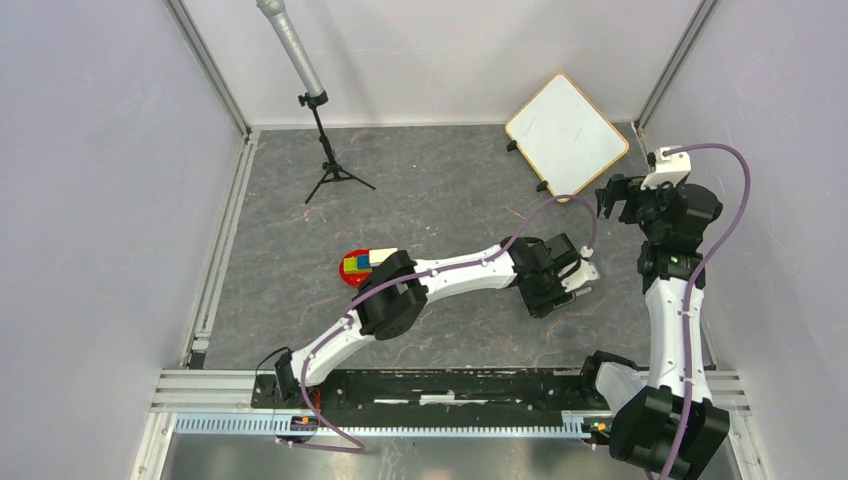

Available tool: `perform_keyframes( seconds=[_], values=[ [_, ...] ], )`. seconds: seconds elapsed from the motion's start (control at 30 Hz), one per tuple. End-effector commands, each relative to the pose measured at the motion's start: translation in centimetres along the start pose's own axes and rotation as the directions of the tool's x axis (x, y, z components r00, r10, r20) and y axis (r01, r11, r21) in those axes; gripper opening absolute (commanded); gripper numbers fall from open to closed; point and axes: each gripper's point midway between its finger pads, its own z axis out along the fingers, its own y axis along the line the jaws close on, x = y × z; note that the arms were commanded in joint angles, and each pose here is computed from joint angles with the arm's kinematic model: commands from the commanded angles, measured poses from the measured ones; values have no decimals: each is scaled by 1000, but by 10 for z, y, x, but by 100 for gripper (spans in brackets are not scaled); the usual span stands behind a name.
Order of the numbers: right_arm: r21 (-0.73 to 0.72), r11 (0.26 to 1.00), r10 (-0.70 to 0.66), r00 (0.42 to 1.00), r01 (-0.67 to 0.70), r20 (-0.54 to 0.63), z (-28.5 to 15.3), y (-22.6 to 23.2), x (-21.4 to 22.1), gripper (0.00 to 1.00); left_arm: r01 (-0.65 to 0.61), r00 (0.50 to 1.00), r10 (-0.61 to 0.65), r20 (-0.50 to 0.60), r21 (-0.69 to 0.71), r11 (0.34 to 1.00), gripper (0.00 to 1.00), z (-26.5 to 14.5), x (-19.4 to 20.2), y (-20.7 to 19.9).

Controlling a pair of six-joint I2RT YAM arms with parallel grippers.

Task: Write a sentence on the whiteboard
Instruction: Move the whiteboard marker to the center of the board, then move the whiteboard stand to the center of the board.

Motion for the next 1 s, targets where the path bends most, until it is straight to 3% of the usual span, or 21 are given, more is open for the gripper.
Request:
perform_keyframes(
  seconds=[0.0, 0.13, 0.33, 0.4, 0.6, 0.73, 0.97],
  values=[
    [42, 999, 1, 998, -4, 55, -1, -8, -19, 98, 44, 997, -42, 61, -31, 999, 65, -55, -19, 8],
    [41, 998, 40, 997, -43, 64, 1, -8, -27, 98, 79, 992, -74, 104, -44, 996, 73, -99, -19, 21],
    [-21, 991, 136, 991, -135, 20, 14, 5, -24, 99, 165, 974, -143, 175, -122, 979, 77, -168, 4, 68],
    [-17, 988, 150, 989, -150, -17, 22, 11, -16, 95, 204, 965, -174, 194, -148, 968, 78, -186, 18, 85],
    [71, 981, 189, 974, -181, -125, 56, 42, 20, 83, 324, 924, -252, 289, -237, 916, 85, -229, 48, 116],
    [231, 953, 236, 958, -196, -162, 80, 59, 35, 74, 412, 877, -271, 396, -332, 848, 99, -255, 56, 128],
    [357, 912, 280, 942, -202, -184, 122, 95, 56, 70, 504, 808, -275, 520, -370, 780, 100, -287, 57, 137]
  ],
)
